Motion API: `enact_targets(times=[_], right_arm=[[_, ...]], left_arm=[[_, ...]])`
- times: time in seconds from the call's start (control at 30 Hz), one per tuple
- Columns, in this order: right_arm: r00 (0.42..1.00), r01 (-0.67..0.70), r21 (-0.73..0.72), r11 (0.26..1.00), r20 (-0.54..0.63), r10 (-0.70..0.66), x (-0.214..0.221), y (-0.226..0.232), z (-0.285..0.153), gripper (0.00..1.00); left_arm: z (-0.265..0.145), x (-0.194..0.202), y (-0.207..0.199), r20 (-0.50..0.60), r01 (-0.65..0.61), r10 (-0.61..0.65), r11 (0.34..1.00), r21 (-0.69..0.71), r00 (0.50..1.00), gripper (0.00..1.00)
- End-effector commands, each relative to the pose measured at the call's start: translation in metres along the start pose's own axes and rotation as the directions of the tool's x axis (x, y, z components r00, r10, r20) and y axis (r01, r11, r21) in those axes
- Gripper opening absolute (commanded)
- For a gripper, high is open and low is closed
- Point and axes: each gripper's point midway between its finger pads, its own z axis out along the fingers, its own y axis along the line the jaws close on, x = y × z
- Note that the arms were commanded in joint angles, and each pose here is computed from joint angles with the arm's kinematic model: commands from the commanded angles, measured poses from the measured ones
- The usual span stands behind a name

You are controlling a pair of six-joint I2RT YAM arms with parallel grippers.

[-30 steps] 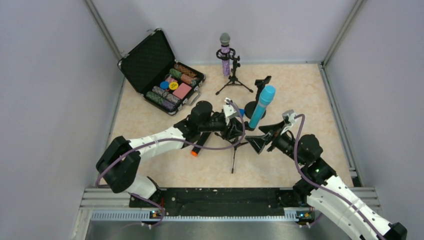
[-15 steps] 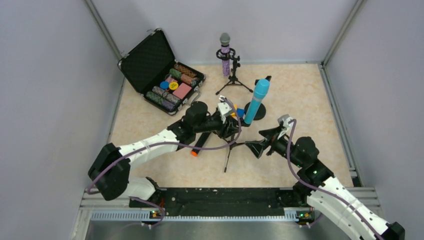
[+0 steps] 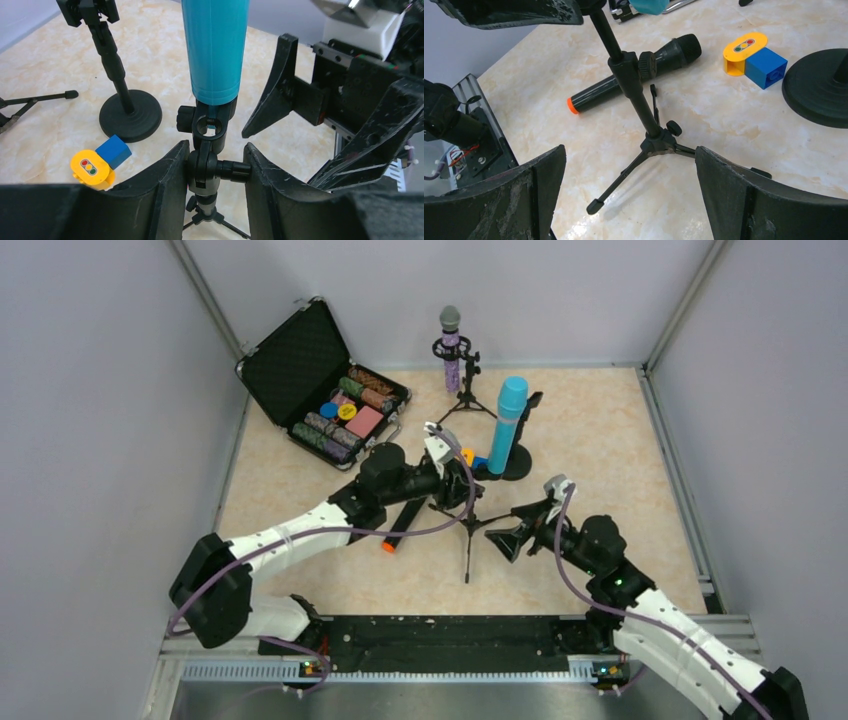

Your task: Attach the microphones to the stand

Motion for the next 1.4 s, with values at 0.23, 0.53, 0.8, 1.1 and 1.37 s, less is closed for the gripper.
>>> enact_targets(times=[0.23,0.53,0.8,1.1,1.37], right_arm=[[0.994,0.082,-0.045,0.996,0.078,-0.078,-0.019,0.002,0.023,0.97],[0.991,0.104,-0.075,0.992,0.089,-0.097,-0.017,0.005,0.035,0.93],[0.995,0.096,0.009,0.995,0.030,-0.096,0.004,-0.010,0.046,0.88],[0.993,0.080,0.058,0.995,-0.088,-0.074,0.029,-0.021,0.064,0.65],[0.992,0.066,0.117,0.991,-0.111,-0.053,0.039,-0.028,0.064,0.61]], left_arm=[[-0.009,-0.110,-0.027,0.245,-0.095,0.077,0.994,0.061,0.966,0.00],[-0.014,-0.146,-0.047,0.310,-0.138,0.105,0.987,0.086,0.945,0.00],[-0.023,-0.187,-0.062,0.374,-0.151,0.102,0.983,0.104,0.922,0.00],[-0.045,-0.223,-0.072,0.435,-0.162,0.108,0.983,0.089,0.894,0.00],[-0.064,-0.245,-0.073,0.474,-0.184,0.143,0.982,0.041,0.869,0.00]])
